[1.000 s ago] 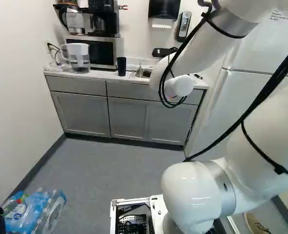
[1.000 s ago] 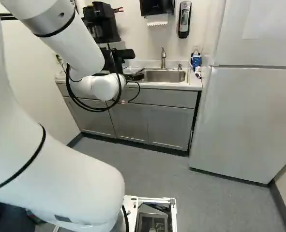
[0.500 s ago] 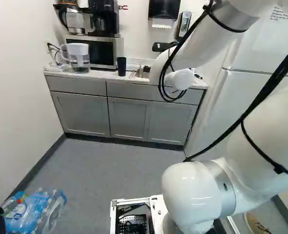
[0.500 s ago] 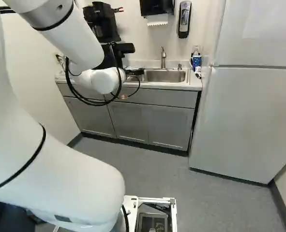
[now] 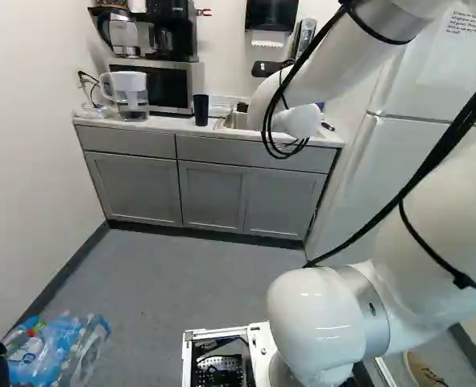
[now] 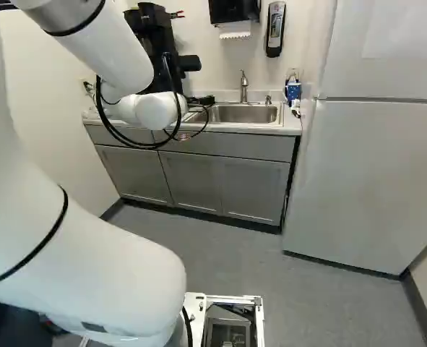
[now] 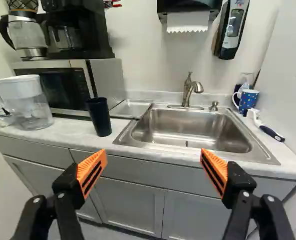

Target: Rinse the cup and place it in the tray

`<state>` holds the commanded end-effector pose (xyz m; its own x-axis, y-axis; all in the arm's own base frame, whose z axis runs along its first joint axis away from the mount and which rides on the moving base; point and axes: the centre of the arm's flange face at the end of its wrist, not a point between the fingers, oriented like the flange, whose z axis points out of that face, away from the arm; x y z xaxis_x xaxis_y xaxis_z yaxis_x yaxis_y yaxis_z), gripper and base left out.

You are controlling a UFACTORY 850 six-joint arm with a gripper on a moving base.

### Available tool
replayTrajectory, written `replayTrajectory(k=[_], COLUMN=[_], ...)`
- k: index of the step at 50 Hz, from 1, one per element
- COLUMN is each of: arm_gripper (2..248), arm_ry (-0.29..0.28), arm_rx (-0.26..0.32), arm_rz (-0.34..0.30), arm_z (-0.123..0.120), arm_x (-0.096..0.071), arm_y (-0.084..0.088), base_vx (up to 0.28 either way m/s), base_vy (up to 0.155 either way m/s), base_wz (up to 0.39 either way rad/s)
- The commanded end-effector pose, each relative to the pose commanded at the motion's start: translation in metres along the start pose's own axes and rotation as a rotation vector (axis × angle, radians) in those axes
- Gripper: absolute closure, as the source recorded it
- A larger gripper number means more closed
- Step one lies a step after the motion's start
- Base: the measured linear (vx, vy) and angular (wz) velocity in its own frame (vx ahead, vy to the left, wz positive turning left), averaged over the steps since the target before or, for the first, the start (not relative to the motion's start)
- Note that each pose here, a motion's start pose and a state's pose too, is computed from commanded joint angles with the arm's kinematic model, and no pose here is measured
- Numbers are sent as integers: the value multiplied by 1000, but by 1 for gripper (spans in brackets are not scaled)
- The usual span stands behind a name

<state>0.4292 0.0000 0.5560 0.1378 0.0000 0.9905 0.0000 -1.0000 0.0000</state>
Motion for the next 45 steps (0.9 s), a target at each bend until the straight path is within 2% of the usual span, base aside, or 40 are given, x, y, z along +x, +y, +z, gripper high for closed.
replayTrajectory(k=[45], arm_gripper=[3], arm_ry=[-1], arm_rx=[0], arm_rz=[0], arm_z=[9], arm_x=[42], arm_y=[0], base_vx=[0], base_vy=[0], base_wz=[0])
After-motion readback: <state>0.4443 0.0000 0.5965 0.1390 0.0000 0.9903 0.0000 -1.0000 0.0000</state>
